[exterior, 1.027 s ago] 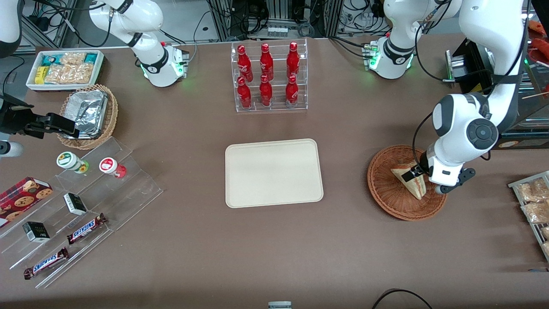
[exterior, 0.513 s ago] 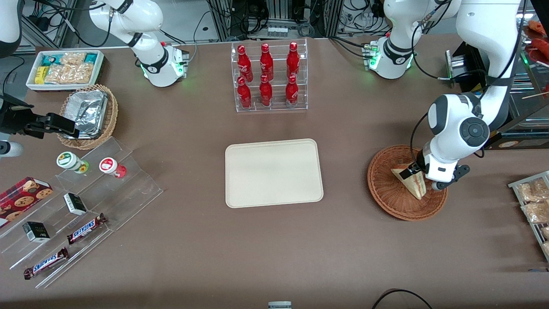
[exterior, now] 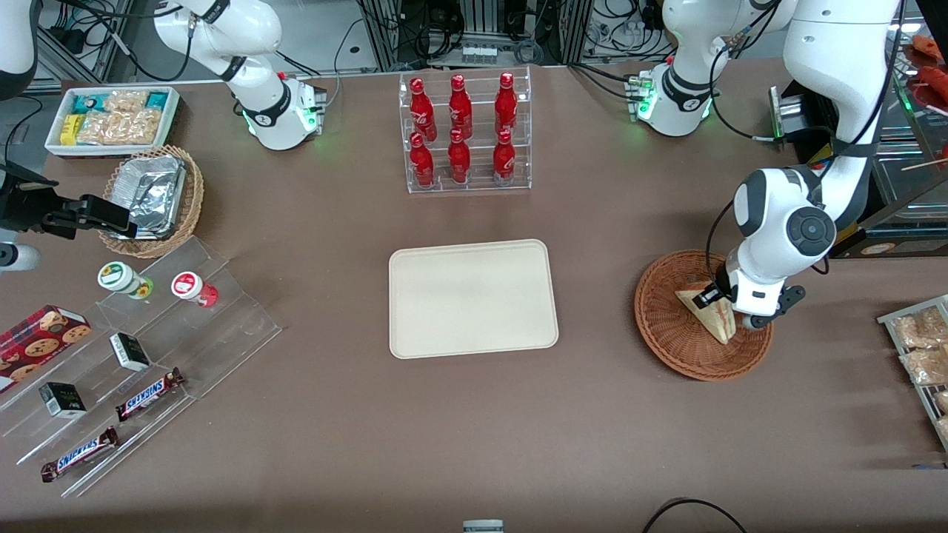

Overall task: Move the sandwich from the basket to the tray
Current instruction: 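Lower the left gripper onto the sandwich and close it on the wrapper, then lift the sandwich and carry it with the left gripper over the tray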

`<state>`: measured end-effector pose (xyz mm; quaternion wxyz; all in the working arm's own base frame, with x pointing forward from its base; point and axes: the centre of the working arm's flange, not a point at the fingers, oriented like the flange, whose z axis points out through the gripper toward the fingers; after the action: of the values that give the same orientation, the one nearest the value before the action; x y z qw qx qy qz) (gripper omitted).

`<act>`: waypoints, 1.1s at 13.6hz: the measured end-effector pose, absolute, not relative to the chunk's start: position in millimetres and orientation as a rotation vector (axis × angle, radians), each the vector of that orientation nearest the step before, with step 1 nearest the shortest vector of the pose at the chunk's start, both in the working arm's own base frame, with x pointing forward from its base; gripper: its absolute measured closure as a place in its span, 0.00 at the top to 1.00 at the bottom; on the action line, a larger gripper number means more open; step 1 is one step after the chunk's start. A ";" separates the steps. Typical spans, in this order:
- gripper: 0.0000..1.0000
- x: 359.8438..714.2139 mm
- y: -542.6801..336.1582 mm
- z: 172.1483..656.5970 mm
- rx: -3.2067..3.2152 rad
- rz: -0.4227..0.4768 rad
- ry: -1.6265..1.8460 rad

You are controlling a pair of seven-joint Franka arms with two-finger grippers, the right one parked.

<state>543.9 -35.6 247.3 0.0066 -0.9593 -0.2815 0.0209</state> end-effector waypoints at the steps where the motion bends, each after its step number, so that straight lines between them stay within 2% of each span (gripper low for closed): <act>1: 0.36 545.2 -35.7 250.8 -3.002 0.062 -0.881; 3: 0.30 551.0 -37.2 266.9 -2.996 0.084 -0.876; 6: 0.27 564.6 -49.4 306.2 -2.994 0.131 -0.840; 8: 0.25 570.5 -71.6 327.3 -3.016 0.127 -0.785; 10: 0.16 571.4 -107.3 339.2 -3.054 0.115 -0.697; 15: 0.16 549.7 -223.9 346.6 -3.147 0.145 -0.429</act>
<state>549.7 -223.9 346.6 -0.0190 -0.9896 -0.1350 0.0456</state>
